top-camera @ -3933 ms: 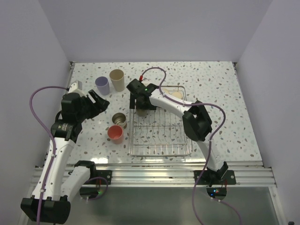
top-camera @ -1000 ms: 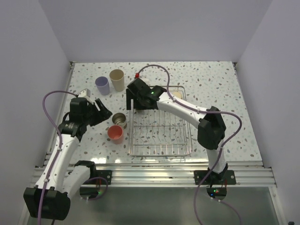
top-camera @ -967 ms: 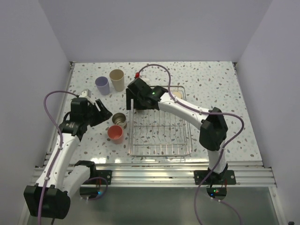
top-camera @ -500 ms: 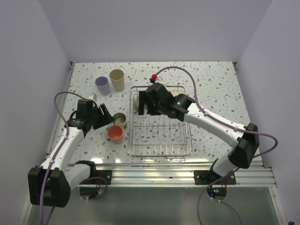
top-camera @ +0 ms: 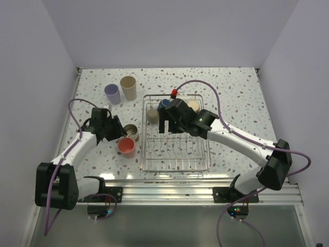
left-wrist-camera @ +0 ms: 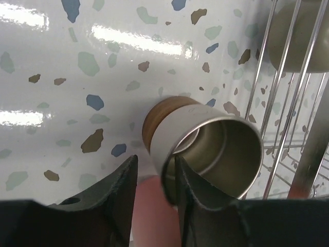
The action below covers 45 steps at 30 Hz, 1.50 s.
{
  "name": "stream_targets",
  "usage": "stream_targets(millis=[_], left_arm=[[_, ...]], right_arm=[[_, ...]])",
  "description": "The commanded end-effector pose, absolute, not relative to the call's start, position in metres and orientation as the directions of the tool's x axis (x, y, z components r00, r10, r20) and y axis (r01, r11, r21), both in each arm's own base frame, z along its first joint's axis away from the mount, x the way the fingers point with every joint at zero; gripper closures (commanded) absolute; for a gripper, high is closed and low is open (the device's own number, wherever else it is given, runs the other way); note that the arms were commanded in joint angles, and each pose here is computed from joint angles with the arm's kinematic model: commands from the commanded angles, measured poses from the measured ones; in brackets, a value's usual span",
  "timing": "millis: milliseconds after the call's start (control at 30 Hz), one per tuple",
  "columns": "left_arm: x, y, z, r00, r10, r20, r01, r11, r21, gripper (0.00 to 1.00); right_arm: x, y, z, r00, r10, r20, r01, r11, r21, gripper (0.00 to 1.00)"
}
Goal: Load the cups into the dish rack
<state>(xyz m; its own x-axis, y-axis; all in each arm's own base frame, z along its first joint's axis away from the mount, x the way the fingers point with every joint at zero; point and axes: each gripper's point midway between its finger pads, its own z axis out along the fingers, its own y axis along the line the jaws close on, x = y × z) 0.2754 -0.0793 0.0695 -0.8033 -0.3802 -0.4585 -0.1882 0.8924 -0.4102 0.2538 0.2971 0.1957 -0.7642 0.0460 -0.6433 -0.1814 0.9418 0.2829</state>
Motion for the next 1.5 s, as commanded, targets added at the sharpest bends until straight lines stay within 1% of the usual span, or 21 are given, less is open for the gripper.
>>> stream_targets(millis=[0, 67, 100, 167, 333, 400, 500, 600, 633, 700, 733, 833, 867, 933, 967, 1000, 1033, 1067, 1100, 1267, 1467], left_arm=[[0.302, -0.087, 0.087, -0.778, -0.334, -0.532, -0.104, 0.903, -0.416, 0.64], [0.302, -0.088, 0.086, -0.784, -0.327, -0.527, -0.099, 0.905, -0.414, 0.78], [0.304, -0.088, 0.086, -0.784, -0.326, -0.529, -0.102, 0.907, -0.409, 0.91], [0.305, -0.086, 0.088, -0.782, -0.327, -0.53, -0.107, 0.909, -0.403, 1.0], [0.319, -0.078, 0.121, -0.741, -0.333, -0.583, -0.118, 0.92, -0.374, 1.0], [0.328, -0.075, 0.147, -0.704, -0.35, -0.618, -0.113, 0.914, -0.389, 1.0], [0.34, -0.078, 0.189, -0.651, -0.382, -0.656, -0.08, 0.894, -0.441, 1.0], [0.349, -0.084, 0.232, -0.61, -0.404, -0.682, -0.031, 0.872, -0.489, 1.0], [0.351, -0.086, 0.242, -0.6, -0.412, -0.686, -0.019, 0.864, -0.503, 1.0], [0.353, -0.095, 0.272, -0.577, -0.437, -0.69, 0.04, 0.828, -0.559, 1.0], [0.353, -0.099, 0.281, -0.571, -0.45, -0.687, 0.068, 0.807, -0.586, 1.0], [0.346, -0.124, 0.315, -0.575, -0.502, -0.646, 0.208, 0.674, -0.709, 1.0], [0.342, -0.138, 0.328, -0.592, -0.526, -0.611, 0.269, 0.585, -0.765, 1.0], [0.335, -0.149, 0.34, -0.604, -0.552, -0.575, 0.324, 0.489, -0.81, 1.0], [0.333, -0.153, 0.352, -0.562, -0.571, -0.599, 0.409, 0.437, -0.801, 1.0], [0.325, -0.159, 0.36, -0.598, -0.603, -0.529, 0.4, 0.347, -0.848, 1.0], [0.32, -0.161, 0.367, -0.574, -0.618, -0.537, 0.455, 0.305, -0.837, 1.0], [0.317, -0.163, 0.371, -0.603, -0.632, -0.486, 0.437, 0.248, -0.865, 1.0], [0.314, -0.165, 0.376, -0.618, -0.637, -0.46, 0.441, 0.203, -0.874, 1.0], [0.303, -0.166, 0.391, -0.622, -0.66, -0.421, 0.476, 0.108, -0.873, 1.0], [0.293, -0.165, 0.402, -0.634, -0.676, -0.374, 0.491, 0.022, -0.871, 1.0]], right_arm=[[0.256, 0.287, 0.211, -0.732, 0.086, -0.676, -0.16, 0.943, 0.293, 0.05], [0.256, 0.287, 0.211, -0.73, 0.09, -0.678, -0.159, 0.942, 0.297, 0.05], [0.256, 0.287, 0.211, -0.729, 0.09, -0.678, -0.158, 0.942, 0.296, 0.05], [0.257, 0.288, 0.214, -0.725, 0.091, -0.683, -0.163, 0.94, 0.299, 0.06], [0.262, 0.299, 0.23, -0.712, 0.089, -0.697, -0.199, 0.926, 0.322, 0.06], [0.262, 0.307, 0.237, -0.711, 0.09, -0.698, -0.224, 0.911, 0.346, 0.03], [0.261, 0.331, 0.256, -0.721, 0.112, -0.684, -0.293, 0.845, 0.447, 0.01], [0.259, 0.355, 0.278, -0.74, 0.163, -0.652, -0.357, 0.727, 0.587, 0.01], [0.269, 0.359, 0.286, -0.736, 0.22, -0.641, -0.35, 0.686, 0.637, 0.01], [0.263, 0.369, 0.299, -0.779, 0.241, -0.579, -0.368, 0.572, 0.733, 0.02], [0.275, 0.37, 0.313, -0.782, 0.324, -0.533, -0.344, 0.488, 0.802, 0.01], [0.277, 0.377, 0.348, -0.802, 0.386, -0.455, -0.357, 0.3, 0.885, 0.02], [0.278, 0.378, 0.354, -0.804, 0.393, -0.447, -0.364, 0.27, 0.892, 0.02], [0.278, 0.385, 0.372, -0.807, 0.394, -0.441, -0.393, 0.2, 0.898, 0.02], [0.278, 0.388, 0.377, -0.814, 0.396, -0.426, -0.388, 0.177, 0.905, 0.02], [0.278, 0.39, 0.381, -0.815, 0.396, -0.423, -0.393, 0.16, 0.906, 0.01], [0.278, 0.392, 0.389, -0.816, 0.4, -0.417, -0.401, 0.128, 0.907, 0.02], [0.28, 0.392, 0.391, -0.817, 0.408, -0.408, -0.397, 0.116, 0.91, 0.02], [0.283, 0.392, 0.402, -0.814, 0.435, -0.385, -0.402, 0.055, 0.914, 0.01], [0.286, 0.396, 0.403, -0.831, 0.441, -0.339, -0.374, 0.008, 0.927, 0.02], [0.285, 0.392, 0.409, -0.827, 0.445, -0.344, -0.386, -0.004, 0.922, 0.01]])
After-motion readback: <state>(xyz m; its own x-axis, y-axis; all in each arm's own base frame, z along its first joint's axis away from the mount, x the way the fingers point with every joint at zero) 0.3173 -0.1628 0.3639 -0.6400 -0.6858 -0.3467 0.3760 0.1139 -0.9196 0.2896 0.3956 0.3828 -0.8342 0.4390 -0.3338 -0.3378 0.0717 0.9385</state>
